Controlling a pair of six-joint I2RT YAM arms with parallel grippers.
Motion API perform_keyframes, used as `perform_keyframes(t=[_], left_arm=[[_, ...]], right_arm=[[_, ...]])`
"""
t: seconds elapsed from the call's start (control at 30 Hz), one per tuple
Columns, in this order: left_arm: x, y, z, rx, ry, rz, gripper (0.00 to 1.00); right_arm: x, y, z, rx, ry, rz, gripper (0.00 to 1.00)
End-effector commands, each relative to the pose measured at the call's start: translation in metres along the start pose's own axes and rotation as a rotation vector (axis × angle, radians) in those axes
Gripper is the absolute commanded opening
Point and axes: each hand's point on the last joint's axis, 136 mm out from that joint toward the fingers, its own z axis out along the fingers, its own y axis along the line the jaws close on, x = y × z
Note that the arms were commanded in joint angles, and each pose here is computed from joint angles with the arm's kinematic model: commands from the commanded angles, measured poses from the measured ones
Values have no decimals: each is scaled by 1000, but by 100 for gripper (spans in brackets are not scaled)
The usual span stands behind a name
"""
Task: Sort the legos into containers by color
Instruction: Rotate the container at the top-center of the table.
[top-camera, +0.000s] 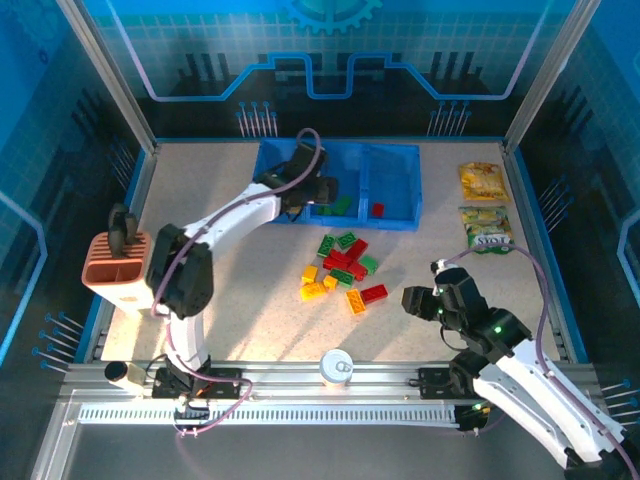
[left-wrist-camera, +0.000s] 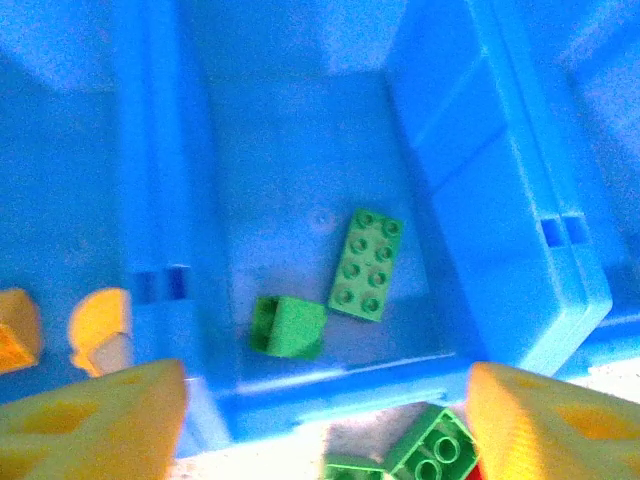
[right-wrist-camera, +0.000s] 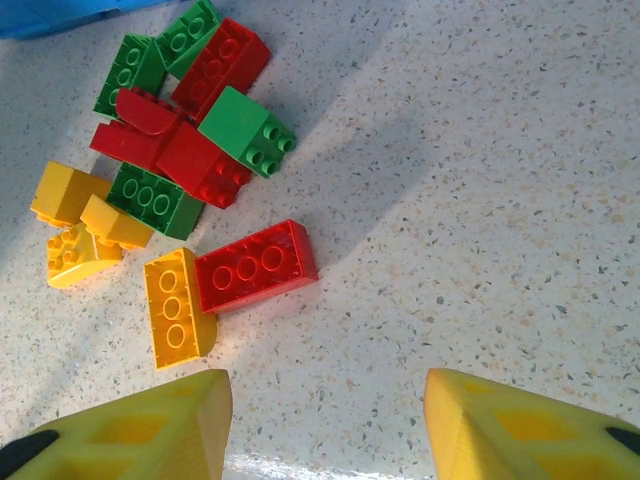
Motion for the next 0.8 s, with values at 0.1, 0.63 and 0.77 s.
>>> perform_keyframes(t=[0.1, 0.63, 0.77], left_arm=[[-4, 63, 8, -28, -8, -174, 55], [55, 105, 77, -142, 176, -191, 47], [63, 108, 75, -152, 193, -197, 46]], right_arm=[[3, 6, 6, -24, 15, 9, 54], [3, 12, 9, -39, 31, 7, 54], [3, 13, 9, -40, 30, 6, 54]])
